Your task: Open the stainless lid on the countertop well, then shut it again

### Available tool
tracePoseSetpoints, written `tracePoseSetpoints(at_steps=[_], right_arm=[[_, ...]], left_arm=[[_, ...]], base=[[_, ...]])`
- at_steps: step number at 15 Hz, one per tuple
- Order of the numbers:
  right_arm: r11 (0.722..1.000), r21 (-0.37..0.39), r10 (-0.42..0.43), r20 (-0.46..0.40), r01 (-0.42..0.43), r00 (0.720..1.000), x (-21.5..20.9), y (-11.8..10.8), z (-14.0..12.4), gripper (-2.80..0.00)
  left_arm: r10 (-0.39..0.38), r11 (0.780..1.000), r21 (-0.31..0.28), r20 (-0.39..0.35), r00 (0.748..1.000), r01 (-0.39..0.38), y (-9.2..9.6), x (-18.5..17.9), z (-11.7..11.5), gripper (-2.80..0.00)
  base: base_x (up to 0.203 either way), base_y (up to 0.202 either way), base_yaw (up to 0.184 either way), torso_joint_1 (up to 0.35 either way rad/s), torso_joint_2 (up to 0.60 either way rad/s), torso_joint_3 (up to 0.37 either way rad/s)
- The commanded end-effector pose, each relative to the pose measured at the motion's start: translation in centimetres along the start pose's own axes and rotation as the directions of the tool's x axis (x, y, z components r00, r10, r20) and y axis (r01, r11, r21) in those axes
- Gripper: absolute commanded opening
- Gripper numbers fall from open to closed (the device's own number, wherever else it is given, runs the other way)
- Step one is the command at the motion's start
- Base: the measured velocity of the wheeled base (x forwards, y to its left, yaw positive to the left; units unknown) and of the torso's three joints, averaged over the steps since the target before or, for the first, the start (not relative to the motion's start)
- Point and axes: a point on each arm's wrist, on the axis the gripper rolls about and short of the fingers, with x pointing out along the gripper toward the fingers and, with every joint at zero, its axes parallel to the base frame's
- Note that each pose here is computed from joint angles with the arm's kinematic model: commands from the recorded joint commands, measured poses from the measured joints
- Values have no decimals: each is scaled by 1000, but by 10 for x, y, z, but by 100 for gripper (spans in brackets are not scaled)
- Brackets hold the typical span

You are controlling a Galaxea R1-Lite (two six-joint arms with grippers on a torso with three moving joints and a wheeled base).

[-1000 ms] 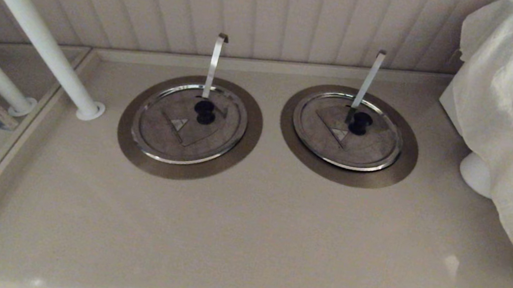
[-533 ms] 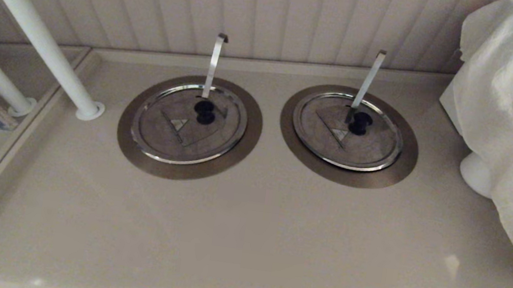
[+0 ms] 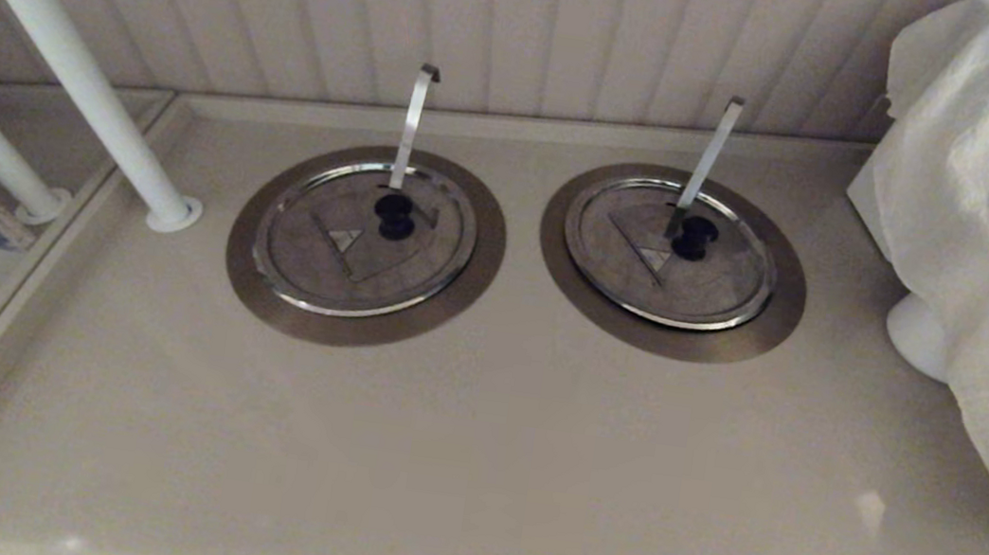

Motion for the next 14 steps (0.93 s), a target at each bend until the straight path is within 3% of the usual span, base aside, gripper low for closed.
tracePoseSetpoints(at_steps=[1,14], right_arm=[[1000,-2,-1,-4,1,1000,0,0,0,-280],[1000,30,-2,-1,2,1000,0,0,0,-280]], left_arm=[[2,1000,0,0,1000,-2,0,0,0,-280],[1,1000,0,0,1000,-1,0,0,0,-280]], base=[[0,0,0,0,0,0],[0,0,0,0,0,0]])
